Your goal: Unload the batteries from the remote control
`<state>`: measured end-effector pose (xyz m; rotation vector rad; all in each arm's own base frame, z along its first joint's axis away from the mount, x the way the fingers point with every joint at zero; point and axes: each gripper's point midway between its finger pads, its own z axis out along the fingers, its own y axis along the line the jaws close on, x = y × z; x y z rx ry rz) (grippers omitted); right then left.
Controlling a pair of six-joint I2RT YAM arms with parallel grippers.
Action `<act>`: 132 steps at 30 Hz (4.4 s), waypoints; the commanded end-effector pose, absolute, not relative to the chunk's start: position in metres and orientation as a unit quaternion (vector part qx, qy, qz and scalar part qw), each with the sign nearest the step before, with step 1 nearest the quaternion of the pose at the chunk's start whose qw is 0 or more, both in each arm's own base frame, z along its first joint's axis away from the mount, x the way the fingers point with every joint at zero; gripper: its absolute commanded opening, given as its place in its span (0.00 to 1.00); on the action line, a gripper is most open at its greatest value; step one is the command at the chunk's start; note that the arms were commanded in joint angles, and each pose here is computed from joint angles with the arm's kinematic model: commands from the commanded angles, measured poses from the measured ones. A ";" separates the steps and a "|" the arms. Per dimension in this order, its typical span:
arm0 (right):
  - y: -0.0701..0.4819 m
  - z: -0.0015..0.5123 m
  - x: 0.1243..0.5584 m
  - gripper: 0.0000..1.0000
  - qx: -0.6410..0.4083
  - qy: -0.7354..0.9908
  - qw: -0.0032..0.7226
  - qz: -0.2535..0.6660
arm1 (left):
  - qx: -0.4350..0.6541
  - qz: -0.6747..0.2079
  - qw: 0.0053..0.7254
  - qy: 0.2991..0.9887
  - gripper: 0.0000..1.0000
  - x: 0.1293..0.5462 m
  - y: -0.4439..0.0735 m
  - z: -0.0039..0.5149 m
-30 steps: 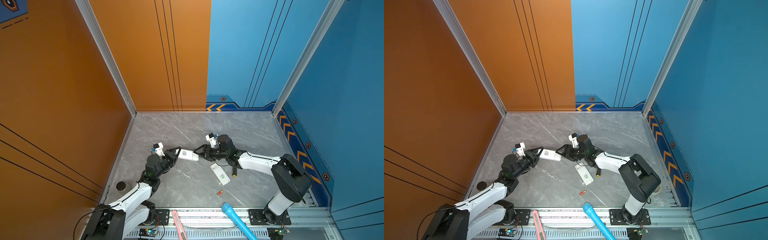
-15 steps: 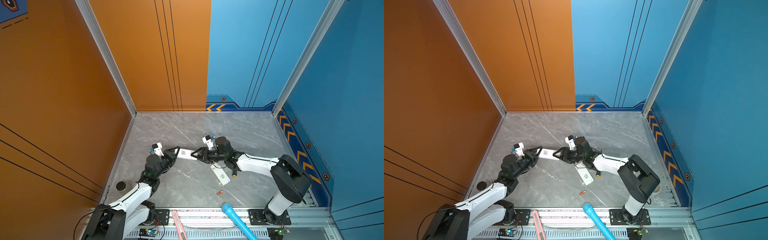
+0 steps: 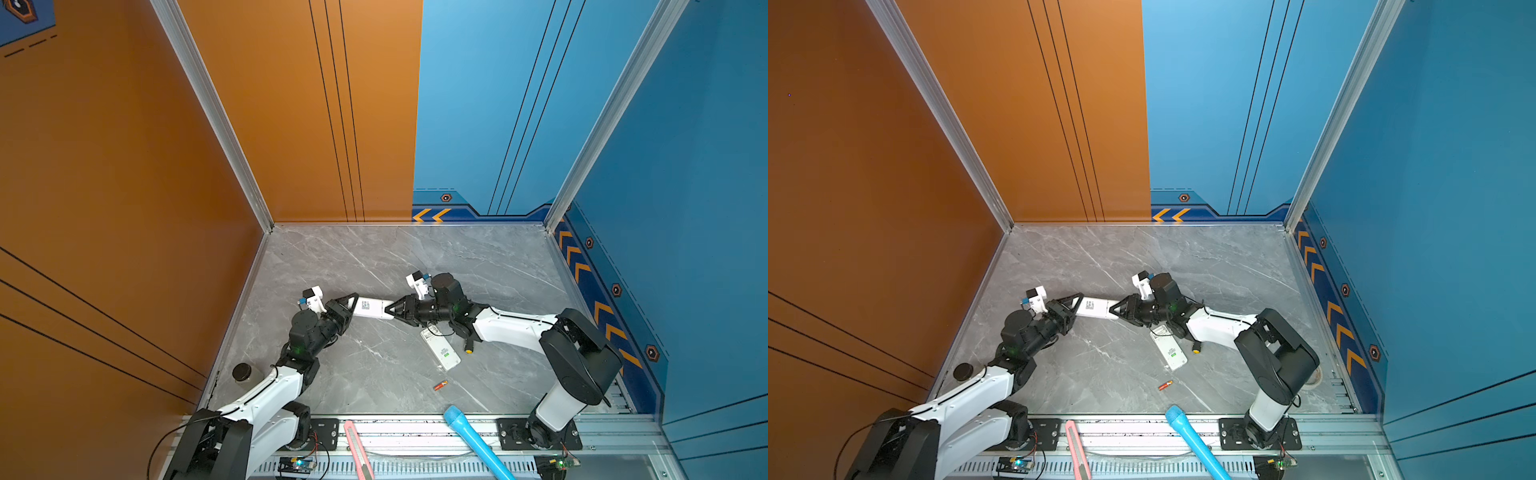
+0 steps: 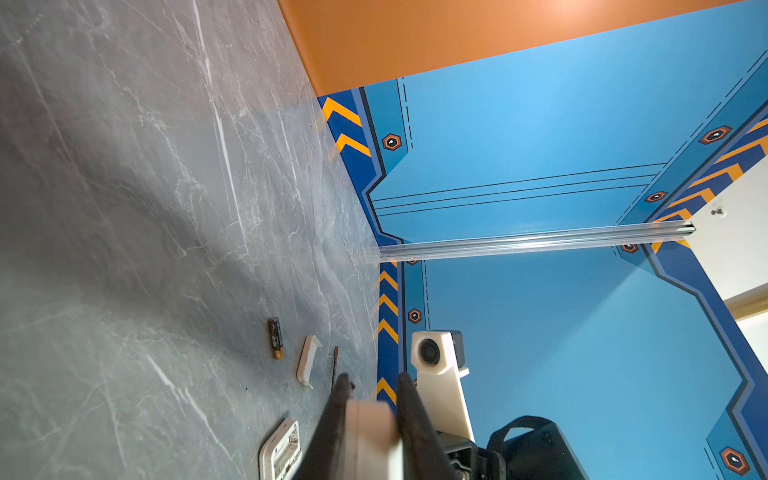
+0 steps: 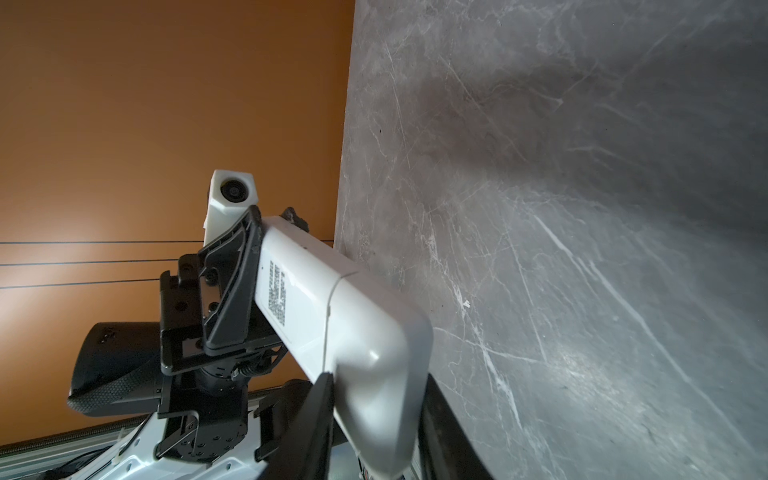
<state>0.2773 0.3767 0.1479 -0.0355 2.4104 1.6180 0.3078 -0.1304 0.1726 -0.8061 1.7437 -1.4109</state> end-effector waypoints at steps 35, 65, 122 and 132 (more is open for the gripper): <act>0.366 0.160 0.269 0.28 -0.029 0.820 0.113 0.560 | -0.291 -0.529 0.372 0.705 0.00 0.305 -0.131 0.163; 0.379 0.124 0.267 0.50 -0.021 0.834 0.089 0.544 | -0.281 -0.540 0.372 0.700 0.00 0.296 -0.142 0.169; 0.365 0.155 0.264 0.00 -0.038 0.853 0.088 0.513 | -0.283 -0.460 0.360 0.761 0.00 0.293 -0.123 0.141; 0.332 0.089 0.273 0.00 -0.029 0.961 0.054 0.269 | -0.279 -0.440 0.377 0.766 0.00 0.290 -0.103 0.151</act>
